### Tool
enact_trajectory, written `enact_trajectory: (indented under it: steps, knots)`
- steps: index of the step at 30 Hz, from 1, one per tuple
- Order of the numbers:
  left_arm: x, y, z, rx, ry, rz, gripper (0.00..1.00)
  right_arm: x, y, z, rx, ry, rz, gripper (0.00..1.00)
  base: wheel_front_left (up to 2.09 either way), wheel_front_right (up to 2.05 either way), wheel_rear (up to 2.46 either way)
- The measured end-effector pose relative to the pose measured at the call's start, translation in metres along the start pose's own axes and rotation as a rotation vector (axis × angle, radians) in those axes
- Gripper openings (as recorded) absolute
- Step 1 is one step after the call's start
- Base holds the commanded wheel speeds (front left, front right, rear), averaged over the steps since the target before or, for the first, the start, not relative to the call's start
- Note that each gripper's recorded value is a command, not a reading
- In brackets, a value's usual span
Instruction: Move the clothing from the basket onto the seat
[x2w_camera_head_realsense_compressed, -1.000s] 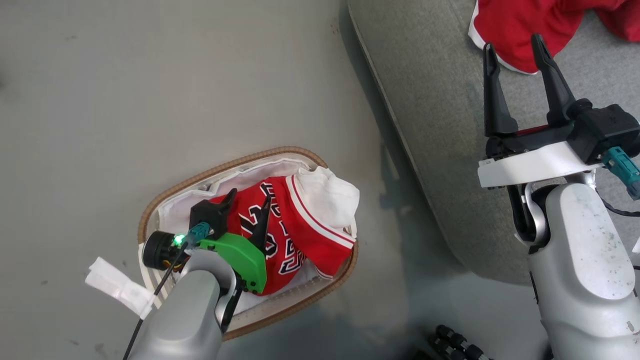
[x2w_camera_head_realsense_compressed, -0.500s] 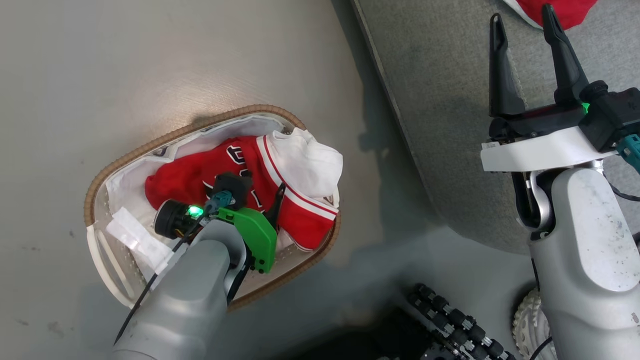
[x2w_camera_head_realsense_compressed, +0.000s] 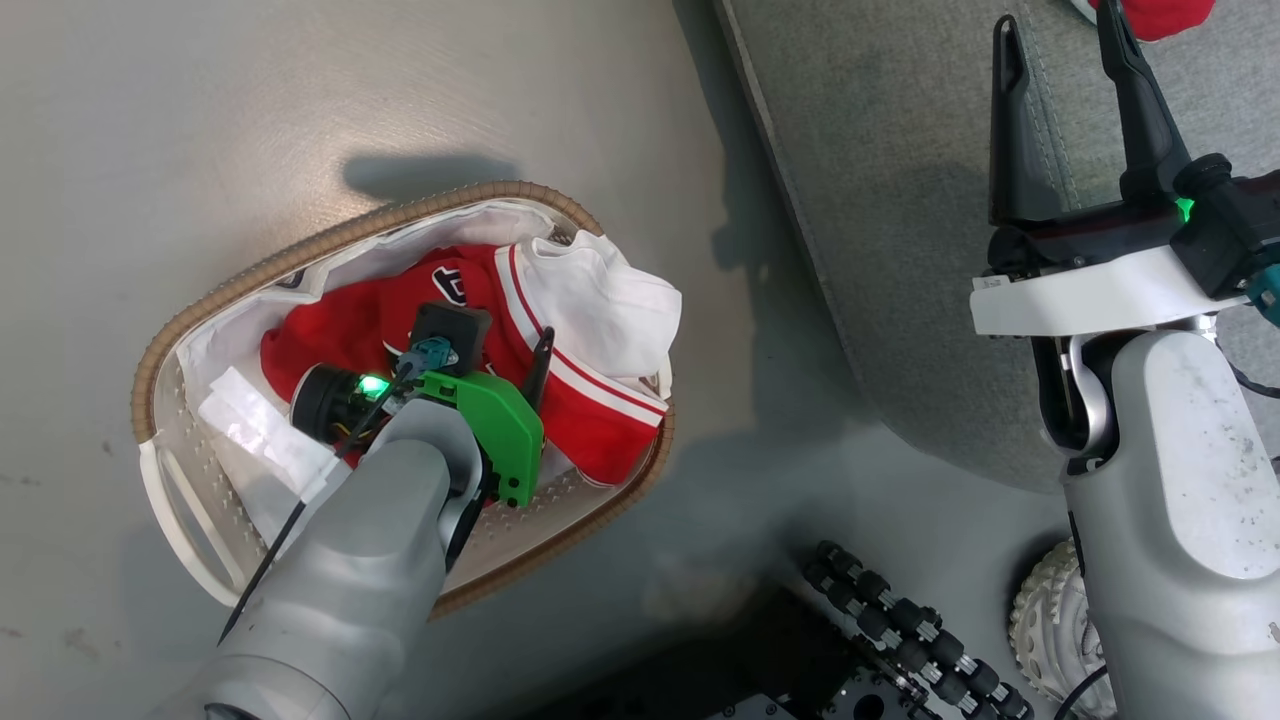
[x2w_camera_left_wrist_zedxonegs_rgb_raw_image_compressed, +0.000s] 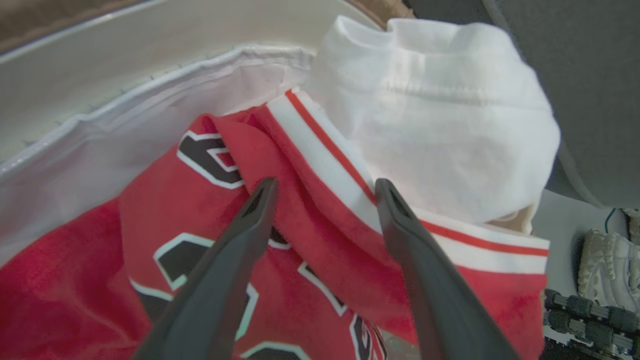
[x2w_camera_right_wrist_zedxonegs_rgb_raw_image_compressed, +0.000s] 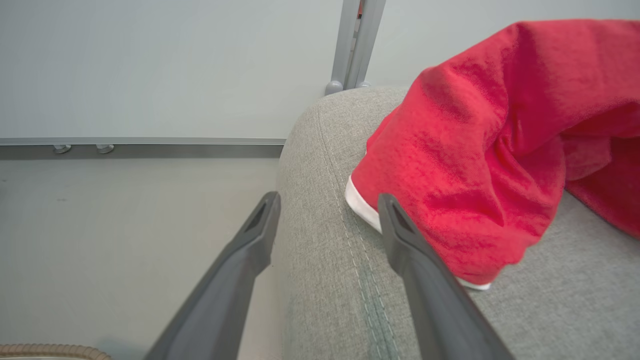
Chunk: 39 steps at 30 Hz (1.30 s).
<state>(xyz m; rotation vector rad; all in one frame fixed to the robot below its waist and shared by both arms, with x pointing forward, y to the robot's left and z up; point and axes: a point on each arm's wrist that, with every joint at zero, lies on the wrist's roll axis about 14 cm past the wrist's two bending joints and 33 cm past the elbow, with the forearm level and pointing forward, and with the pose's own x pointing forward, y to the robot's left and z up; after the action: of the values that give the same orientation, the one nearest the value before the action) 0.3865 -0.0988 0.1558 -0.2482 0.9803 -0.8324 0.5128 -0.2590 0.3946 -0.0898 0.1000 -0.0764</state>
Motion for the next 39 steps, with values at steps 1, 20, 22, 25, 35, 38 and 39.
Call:
enact_trajectory:
  steps: [1,20,22,25,35,38,39]
  knots:
    - [0.0,0.002,-0.002,0.007,0.009,0.006,1.0,0.0,0.0,-0.001,0.0,0.001,0.001,1.0,0.0,0.0,0.0]
    - [-0.003,0.014,-0.034,0.043,0.134,0.032,1.0,0.01,0.012,-0.017,-0.009,0.012,0.025,1.0,0.0,0.0,0.0]
    - [-0.004,0.016,-0.036,0.038,0.141,0.038,1.0,0.011,0.013,-0.017,-0.013,0.01,0.028,1.0,0.0,0.0,0.0]
    - [-0.006,0.017,-0.041,0.036,0.156,0.042,1.0,0.012,0.014,-0.018,-0.019,0.009,0.031,1.0,0.0,0.0,0.0]
    - [-0.006,0.021,-0.047,0.042,0.172,0.038,1.0,0.014,0.02,-0.027,-0.028,0.016,0.043,1.0,0.02,0.02,0.02]
    - [-0.007,0.022,-0.048,0.049,0.181,0.038,0.37,0.015,0.023,-0.028,-0.027,0.015,0.051,1.0,0.02,0.02,0.02]
    - [-0.008,0.022,-0.048,0.046,0.18,0.036,0.0,0.016,0.024,-0.028,-0.026,0.015,0.054,1.0,0.0,0.0,0.0]
